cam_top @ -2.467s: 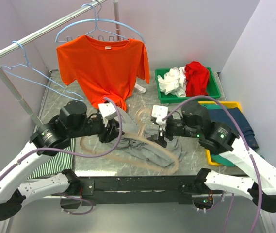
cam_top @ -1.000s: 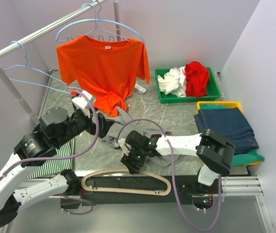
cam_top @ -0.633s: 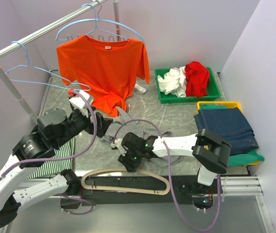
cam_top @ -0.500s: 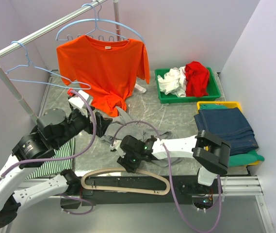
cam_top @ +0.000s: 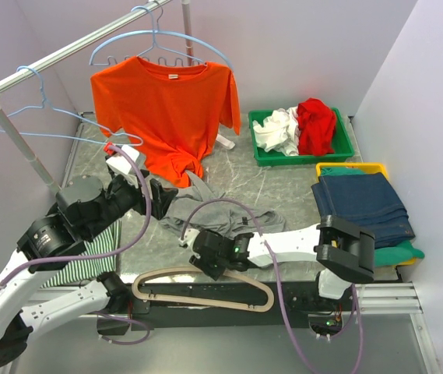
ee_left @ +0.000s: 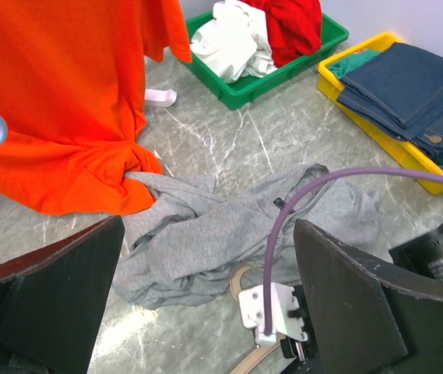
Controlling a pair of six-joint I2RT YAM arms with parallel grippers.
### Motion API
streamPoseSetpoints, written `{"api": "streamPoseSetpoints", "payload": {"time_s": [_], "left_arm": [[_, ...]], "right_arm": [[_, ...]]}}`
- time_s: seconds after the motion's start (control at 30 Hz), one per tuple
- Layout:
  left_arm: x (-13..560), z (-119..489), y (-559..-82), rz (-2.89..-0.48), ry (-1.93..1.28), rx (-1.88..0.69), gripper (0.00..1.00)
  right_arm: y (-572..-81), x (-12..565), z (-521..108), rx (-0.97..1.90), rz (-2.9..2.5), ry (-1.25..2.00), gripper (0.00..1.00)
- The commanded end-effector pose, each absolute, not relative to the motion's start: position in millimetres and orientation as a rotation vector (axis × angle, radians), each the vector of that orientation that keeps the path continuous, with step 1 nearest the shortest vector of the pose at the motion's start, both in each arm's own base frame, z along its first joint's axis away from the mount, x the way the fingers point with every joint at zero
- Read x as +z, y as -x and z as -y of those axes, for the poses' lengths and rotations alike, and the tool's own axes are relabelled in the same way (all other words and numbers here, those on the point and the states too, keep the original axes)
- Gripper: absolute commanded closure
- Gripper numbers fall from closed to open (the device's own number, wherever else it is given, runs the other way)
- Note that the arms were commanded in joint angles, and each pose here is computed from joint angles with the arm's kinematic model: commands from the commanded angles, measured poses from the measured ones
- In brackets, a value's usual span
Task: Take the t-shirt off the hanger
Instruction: Pick up the hanger at the center of the board.
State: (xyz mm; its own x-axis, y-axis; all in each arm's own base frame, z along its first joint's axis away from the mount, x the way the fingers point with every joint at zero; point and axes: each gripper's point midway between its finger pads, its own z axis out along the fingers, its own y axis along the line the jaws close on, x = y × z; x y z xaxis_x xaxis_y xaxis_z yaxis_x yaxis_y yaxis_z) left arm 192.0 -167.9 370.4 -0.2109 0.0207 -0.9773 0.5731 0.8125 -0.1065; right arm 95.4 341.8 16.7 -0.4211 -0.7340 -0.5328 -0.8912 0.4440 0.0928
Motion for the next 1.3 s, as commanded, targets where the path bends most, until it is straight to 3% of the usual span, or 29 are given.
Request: {"api": "streamPoseSetpoints", "payload": {"time_s": [0.0, 0.1, 0.13, 0.2, 0.43, 0.73, 1.27], "left_arm": [[387.1, 163.2, -196.2, -1.676, -0.405, -0.538, 0.03], [390.8, 163.5, -198.2, -1.667, -0.386, -0.542, 0.04], [390.5, 164.5, -198.6, -1.669, -0.382, -0.545, 0.04], [392.2, 164.8, -199.5, -1.666, -0.375, -0.547, 0.04], [396.2, 157.4, -202.8, -1.673, -0.329, -0.519, 0.04], [407.4, 153.6, -202.4, -1.65, -0.302, -0.522, 0.04], [391.0, 197.1, -199.4, -1.743, -0.44, -0.657, 0.04]], "right_arm": [[-95.8, 8.4, -325.3, 0.355, -2.308, 1.32, 0.62], [-95.4, 5.9, -323.0, 0.299, -2.309, 1.282, 0.74], [-94.5, 5.5, -322.4, 0.286, -2.307, 1.276, 0.87], [-96.2, 7.1, -323.5, 0.266, -2.302, 1.244, 1.0], [-103.0, 30.8, -327.8, 0.247, -2.235, 1.18, 1.0], [-107.2, 103.5, -324.3, 0.263, -2.077, 1.15, 1.0], [-142.5, 226.2, -242.6, 0.222, -1.787, 0.907, 1.0]]}}
